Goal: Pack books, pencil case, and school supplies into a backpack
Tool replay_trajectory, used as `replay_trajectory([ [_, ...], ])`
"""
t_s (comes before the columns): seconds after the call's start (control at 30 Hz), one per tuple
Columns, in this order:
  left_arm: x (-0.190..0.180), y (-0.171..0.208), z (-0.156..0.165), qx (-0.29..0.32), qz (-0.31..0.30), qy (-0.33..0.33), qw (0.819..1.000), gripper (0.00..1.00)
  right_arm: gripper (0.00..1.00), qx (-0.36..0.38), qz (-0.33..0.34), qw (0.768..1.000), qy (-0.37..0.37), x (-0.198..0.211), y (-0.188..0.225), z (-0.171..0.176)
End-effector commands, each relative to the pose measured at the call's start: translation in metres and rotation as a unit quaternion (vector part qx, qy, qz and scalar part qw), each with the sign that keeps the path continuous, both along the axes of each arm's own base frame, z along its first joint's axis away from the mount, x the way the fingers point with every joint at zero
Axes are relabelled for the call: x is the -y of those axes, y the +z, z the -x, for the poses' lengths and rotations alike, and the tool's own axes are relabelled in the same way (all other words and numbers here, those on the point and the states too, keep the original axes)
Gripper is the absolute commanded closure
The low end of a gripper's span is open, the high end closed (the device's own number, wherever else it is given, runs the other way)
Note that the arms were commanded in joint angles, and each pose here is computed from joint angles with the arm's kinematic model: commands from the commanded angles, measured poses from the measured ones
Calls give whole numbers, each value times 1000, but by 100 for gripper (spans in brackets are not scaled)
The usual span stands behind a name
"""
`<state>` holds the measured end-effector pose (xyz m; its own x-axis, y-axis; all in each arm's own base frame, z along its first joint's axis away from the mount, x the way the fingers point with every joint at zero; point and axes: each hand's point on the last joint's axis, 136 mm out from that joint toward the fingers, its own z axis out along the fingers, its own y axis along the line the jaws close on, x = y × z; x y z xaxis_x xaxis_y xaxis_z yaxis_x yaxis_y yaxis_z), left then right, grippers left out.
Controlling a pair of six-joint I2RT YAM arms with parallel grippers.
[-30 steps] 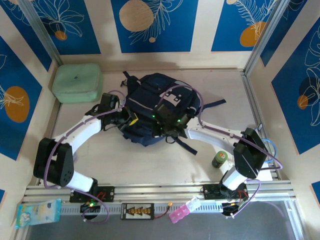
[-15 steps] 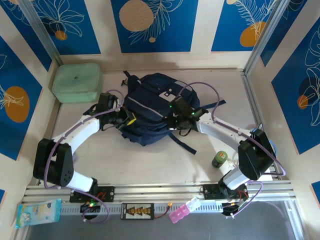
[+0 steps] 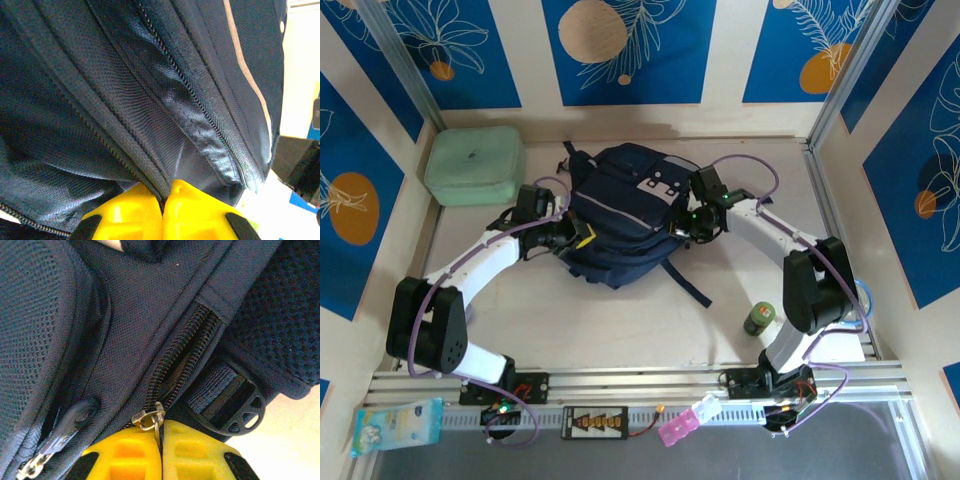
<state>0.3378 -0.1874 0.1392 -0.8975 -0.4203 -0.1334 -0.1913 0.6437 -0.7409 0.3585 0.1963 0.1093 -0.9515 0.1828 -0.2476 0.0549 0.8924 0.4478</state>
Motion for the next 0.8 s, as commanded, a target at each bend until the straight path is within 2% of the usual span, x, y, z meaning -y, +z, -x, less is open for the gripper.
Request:
replay_trajectory([
  [0.0,-27,-7,1,-8,-42,25,999,100,98,5,71,994,-82,61,-5,-28],
  [0.07,-27,-5,1,-5,-41,23,999,100,96,16,55,998,-40,51,2,-30],
  [0.13,-27,-3,0,-3,-42,21,999,100,95,33,47,998,31,34,10,-26],
  [0.2,-27,-2,0,-1,-45,20,999,100,94,47,63,991,106,20,12,-15],
  [0.27,-28,-2,-1,-1,-48,20,999,100,88,50,95,980,167,14,7,-4],
  [0.33,-29,-1,-1,1,-52,21,998,100,84,52,122,972,196,18,2,1],
  [0.53,-34,-2,0,3,-67,24,997,100,82,72,155,963,208,34,1,-13],
  [0.77,-35,0,2,5,-65,23,998,100,89,79,185,962,187,43,-3,-35],
])
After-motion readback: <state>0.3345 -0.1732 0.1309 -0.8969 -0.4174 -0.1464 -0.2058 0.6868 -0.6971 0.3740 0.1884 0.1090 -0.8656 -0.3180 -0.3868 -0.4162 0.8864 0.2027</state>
